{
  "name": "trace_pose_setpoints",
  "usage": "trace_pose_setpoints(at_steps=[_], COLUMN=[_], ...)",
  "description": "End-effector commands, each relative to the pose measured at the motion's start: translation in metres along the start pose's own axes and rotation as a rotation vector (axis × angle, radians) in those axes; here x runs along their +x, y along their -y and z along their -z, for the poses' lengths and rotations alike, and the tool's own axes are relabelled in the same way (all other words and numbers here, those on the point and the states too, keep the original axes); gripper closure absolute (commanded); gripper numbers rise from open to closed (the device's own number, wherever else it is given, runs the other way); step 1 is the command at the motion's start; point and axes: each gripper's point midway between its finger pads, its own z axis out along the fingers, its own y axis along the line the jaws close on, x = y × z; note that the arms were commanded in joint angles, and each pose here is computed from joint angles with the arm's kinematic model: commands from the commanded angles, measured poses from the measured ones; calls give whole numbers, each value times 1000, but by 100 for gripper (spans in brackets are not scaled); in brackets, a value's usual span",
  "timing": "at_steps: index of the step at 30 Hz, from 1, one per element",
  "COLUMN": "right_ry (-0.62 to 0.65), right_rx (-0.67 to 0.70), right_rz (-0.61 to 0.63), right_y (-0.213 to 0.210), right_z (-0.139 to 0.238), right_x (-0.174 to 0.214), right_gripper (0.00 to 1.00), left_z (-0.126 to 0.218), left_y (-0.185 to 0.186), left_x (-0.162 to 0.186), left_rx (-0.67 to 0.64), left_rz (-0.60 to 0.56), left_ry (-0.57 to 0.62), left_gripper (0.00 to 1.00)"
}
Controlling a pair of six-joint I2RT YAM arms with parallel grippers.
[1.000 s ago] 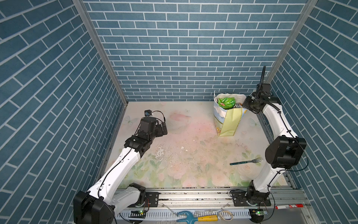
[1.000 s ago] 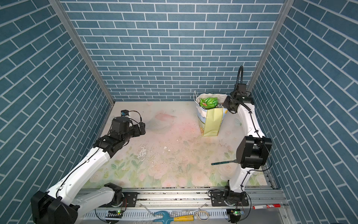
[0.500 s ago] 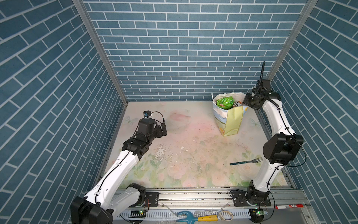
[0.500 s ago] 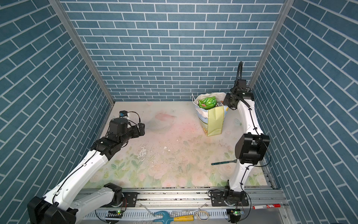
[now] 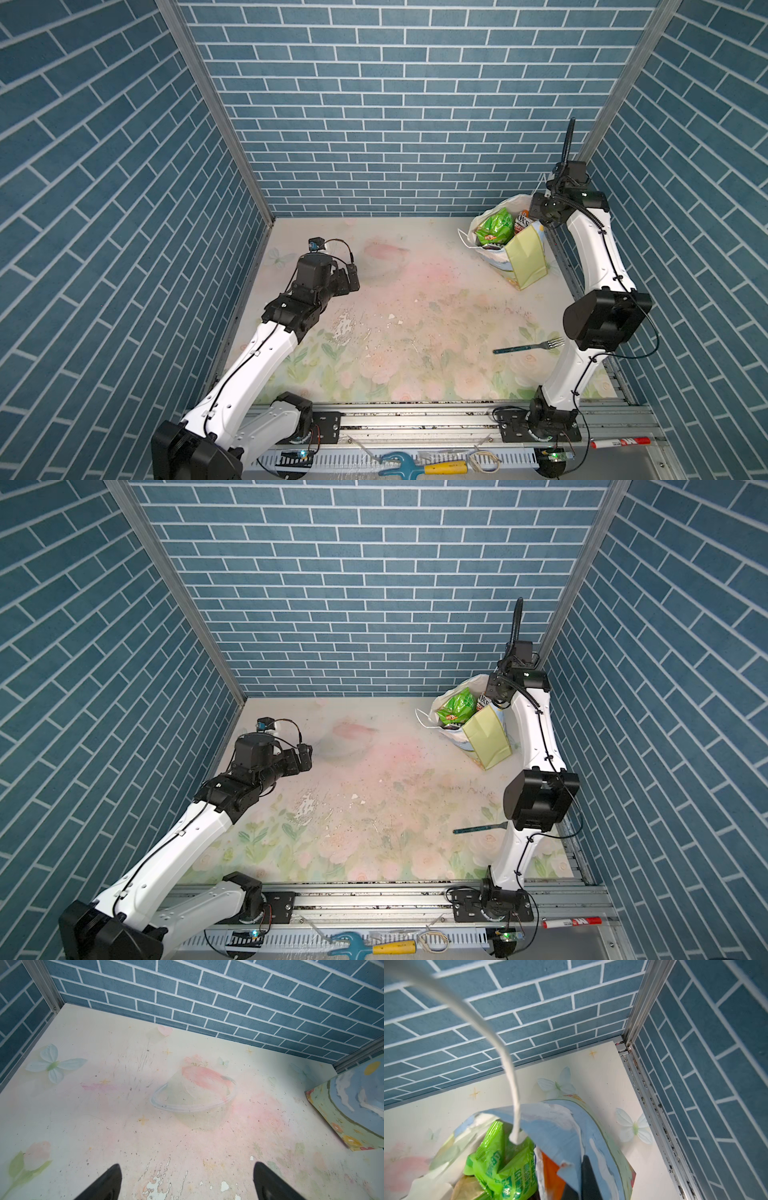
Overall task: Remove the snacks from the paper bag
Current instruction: 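Grip the bag rim with the right gripper and tilt the bag open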
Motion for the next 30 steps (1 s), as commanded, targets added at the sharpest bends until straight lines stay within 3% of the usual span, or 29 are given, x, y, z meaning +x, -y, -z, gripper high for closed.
trace_pose_setpoints(at_steps=[1,15,21,25,30], right_ry=[131,126,124,144,136], right_rx=[-16,-122,-178,-256,-258], right_rz=[121,323,290,246,226], right_y=[-26,-130,-150,-160,-160], right_z=[39,68,71,74,72], right_x=[-23,45,62,70,75], right_gripper=[100,100,100,100,100], left_z=[1,33,36,24,9], left_y=[7,50,69,81,102], left_x=[3,-14,-19,-14,-9], left_rx=[37,235,313,342,374], left_rz=[18,59,66,58,45], left_ry=[-10,30,24,-6,-45], left_gripper=[0,0,0,1,2])
